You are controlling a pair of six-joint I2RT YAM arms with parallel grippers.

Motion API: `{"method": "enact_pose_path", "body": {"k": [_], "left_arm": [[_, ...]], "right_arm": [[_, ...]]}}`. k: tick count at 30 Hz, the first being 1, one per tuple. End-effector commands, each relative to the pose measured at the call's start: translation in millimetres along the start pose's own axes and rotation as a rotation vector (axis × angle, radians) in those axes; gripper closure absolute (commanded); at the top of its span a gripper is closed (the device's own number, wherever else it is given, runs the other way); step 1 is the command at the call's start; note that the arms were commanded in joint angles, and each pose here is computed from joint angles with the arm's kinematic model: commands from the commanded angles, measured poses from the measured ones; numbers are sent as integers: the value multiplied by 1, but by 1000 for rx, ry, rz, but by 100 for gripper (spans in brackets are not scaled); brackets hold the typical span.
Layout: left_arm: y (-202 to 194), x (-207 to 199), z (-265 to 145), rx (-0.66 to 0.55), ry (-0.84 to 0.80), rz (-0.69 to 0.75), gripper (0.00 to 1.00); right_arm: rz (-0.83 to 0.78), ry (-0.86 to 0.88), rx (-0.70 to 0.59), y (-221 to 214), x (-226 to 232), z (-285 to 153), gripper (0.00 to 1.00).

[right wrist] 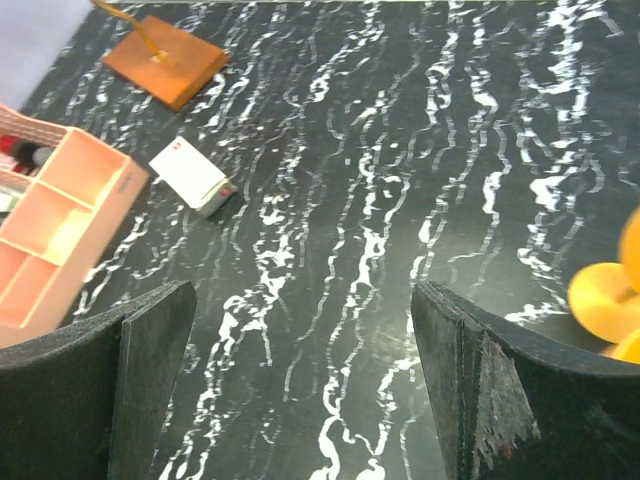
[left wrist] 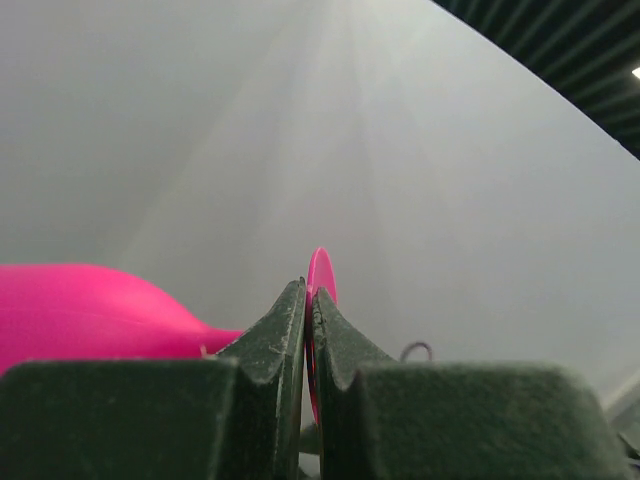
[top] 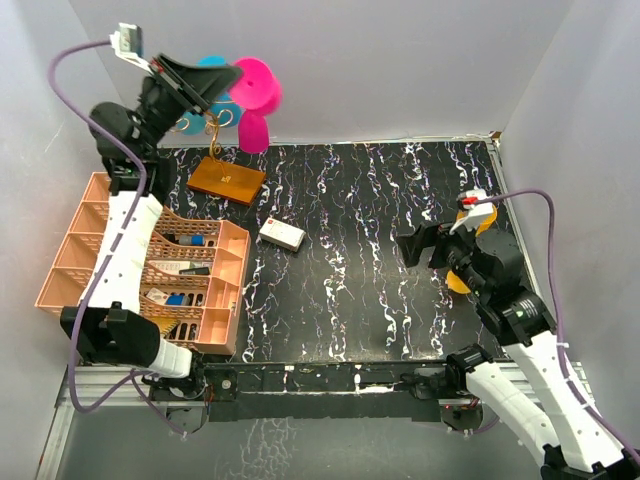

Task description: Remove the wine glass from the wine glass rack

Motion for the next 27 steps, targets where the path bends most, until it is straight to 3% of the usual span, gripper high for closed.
{"method": "enact_pose_path", "body": {"k": [1,6,11,20,27], "left_arm": [[-27,-53,-8,-3,-273,-58,100],[-83,-48,-16,48,-427,-309,100],[-107,-46,-29,71,-522,-468,100],[-129,-52,-43,57,-558,-568,100],[-136,-56,-47,62,-539,-595,100]], "right_arm": [[125,195,-21,21,31,8,2],[243,370,26,23,51,25,2],[344,500,35,37,70,30,2],[571,684,30,53,92,46,1],[643,917,-26,68,106,50,5]]}}
Point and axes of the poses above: each gripper's point midway between its finger pads, its own z axis out along the fingers, its own x axis along the line the jaws close on, y = z × x, the point moved 9 cm from there along -z, back along the fingers, and after that the axes turned 11 degrees about z, right-handed, at the moved point
